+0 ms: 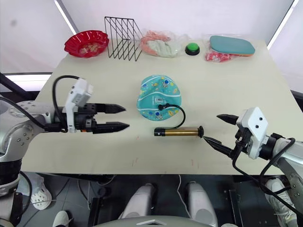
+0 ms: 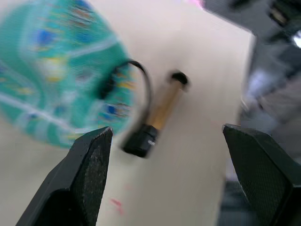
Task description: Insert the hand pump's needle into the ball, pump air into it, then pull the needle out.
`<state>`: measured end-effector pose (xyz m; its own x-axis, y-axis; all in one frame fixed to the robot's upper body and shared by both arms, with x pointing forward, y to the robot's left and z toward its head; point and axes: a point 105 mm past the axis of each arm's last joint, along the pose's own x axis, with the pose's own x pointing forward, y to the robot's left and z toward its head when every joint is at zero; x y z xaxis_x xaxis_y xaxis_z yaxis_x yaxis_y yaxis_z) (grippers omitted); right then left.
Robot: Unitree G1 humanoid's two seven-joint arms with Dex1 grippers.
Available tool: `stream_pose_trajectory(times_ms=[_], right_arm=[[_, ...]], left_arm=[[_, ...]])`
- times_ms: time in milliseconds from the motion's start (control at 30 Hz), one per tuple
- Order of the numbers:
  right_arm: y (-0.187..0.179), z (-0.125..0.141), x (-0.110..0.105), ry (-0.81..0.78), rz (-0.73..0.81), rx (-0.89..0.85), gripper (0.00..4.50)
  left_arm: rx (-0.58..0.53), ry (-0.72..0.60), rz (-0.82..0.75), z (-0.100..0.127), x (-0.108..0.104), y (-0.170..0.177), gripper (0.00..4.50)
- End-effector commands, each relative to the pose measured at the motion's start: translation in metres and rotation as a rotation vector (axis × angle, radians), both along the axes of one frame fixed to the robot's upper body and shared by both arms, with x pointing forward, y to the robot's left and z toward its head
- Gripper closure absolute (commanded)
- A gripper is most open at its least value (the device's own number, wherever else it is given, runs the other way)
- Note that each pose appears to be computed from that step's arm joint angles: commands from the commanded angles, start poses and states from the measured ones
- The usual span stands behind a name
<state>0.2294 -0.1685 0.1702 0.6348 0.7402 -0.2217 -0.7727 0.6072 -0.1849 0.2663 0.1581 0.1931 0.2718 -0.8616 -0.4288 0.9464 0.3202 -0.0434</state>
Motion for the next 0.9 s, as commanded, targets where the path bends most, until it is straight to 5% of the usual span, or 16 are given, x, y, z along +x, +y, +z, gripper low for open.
stream_pose_trajectory(times_ms=[33,400,900], right_arm=[[0.0,0.012,-0.015,-0.066,0.067,0.03,0.0],[-0.016,0.013,-0.028,-0.08,0.0,-0.018,0.0],[-0.025,0.004,-0.033,-0.003,-0.063,-0.022,0.0]], left_arm=[[0.068,-0.056,-0.153,-0.003,0.001,-0.038,0.55],[0.432,-0.033,-0.259,-0.026,0.037,-0.108,0.55],[0.656,-0.045,-0.51,-0.06,0.062,-0.186,0.55]])
